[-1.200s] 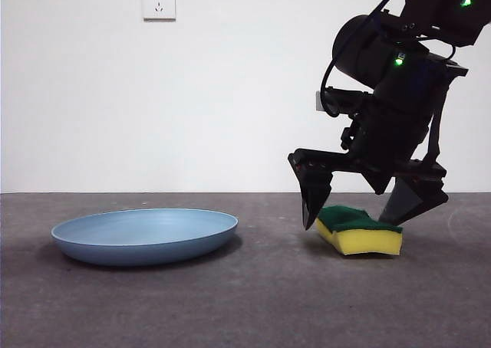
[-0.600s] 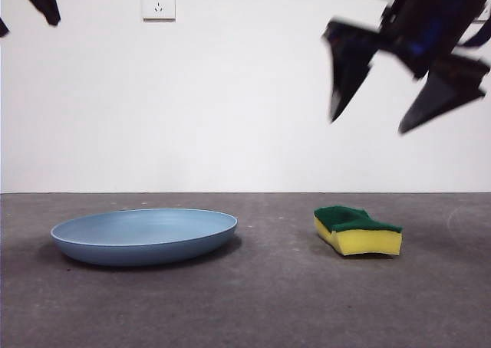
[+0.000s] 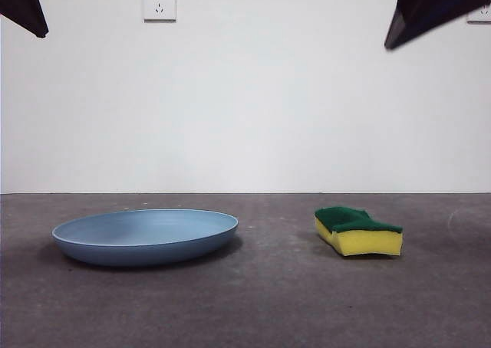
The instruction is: Pick up the plate,pick up the cloth,clean the plate with the cloth
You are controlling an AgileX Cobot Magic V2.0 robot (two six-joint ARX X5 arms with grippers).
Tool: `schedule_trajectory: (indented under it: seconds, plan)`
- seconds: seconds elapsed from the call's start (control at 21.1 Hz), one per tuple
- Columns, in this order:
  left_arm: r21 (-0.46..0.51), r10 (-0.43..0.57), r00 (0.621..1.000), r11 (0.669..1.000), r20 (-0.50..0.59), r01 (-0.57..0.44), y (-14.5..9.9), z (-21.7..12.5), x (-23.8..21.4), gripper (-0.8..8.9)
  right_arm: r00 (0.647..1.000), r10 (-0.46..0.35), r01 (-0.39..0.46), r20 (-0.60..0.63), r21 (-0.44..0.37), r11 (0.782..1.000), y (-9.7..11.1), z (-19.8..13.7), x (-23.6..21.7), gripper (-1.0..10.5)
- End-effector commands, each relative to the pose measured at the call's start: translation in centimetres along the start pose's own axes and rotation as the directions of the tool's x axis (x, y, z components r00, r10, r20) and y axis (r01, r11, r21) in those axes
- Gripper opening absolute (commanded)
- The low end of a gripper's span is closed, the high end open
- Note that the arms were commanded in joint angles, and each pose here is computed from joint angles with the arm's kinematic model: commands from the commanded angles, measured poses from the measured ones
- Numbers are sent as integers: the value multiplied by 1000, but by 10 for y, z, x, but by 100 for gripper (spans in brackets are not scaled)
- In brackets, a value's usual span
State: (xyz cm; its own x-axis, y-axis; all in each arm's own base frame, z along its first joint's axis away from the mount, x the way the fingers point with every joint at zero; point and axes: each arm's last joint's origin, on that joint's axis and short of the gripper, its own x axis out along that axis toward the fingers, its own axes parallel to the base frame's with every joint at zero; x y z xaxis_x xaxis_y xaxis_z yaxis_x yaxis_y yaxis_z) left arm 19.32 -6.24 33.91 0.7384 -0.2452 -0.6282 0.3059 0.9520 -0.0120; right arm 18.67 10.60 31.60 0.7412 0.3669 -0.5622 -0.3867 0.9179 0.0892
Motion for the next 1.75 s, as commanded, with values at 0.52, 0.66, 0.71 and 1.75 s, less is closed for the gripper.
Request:
schedule_trajectory:
  seconds: [0.52,0.66,0.71,1.75]
  plan:
    - [8,-3,966,1000,259,1,0,-68,-26,-8,970,90,-85,224,-31,996,-3,-83,-22,-12]
    - [-26,-6,940,1000,341,16,1,-112,-18,-8,965,115,-108,235,-44,993,-3,-99,-27,-12]
    - [-45,-6,935,999,356,24,1,-124,-16,-8,965,116,-109,235,-44,993,-3,-99,-28,-12]
    - [-101,-3,943,994,333,39,1,-133,-16,-3,966,115,-109,232,-37,993,-3,-100,-28,-11]
